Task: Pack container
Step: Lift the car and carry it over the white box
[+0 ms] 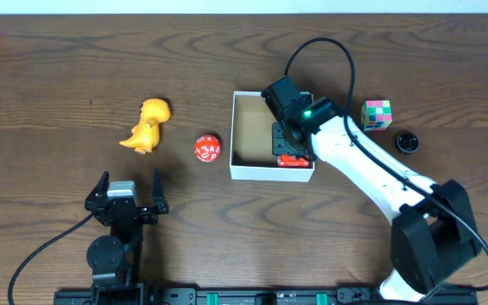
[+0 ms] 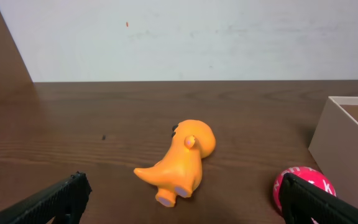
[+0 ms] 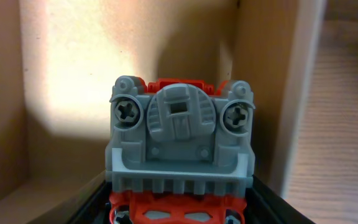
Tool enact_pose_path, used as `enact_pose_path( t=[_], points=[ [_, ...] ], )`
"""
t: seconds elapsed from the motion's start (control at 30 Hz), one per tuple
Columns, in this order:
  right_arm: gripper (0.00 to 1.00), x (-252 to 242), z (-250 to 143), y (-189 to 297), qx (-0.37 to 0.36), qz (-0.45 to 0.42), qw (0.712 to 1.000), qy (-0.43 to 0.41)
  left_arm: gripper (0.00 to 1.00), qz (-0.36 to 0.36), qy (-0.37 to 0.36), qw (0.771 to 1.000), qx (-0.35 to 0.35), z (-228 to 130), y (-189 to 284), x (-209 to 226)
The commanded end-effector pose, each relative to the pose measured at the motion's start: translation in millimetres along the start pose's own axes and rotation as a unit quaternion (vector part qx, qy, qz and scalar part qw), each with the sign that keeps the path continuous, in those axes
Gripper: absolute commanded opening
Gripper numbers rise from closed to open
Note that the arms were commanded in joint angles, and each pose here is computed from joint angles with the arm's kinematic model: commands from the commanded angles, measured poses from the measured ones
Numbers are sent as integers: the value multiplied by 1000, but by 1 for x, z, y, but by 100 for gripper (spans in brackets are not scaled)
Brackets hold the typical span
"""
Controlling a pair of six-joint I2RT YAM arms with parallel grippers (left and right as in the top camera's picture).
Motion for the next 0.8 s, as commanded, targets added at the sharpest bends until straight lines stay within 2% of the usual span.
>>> enact_pose_path(
  t=[0.0,0.77],
  points=[
    [27,3,9,1,-17,-2,1000,6,98,-10,1,1000,22,-14,-1,-4],
    [27,-1,7,1,-9,-7,1000,5,98,-10,1,1000,22,-14,-1,-4]
  ],
)
Point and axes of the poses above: each gripper's point midway between its finger pads, its own y axis back along the fingers, its own x axis along the line the jaws close on, z = x × y, the point moved 2 cm from there along y, back along the fingers, and after that the axes turned 5 degrees about -y, right-handed, at the moved point
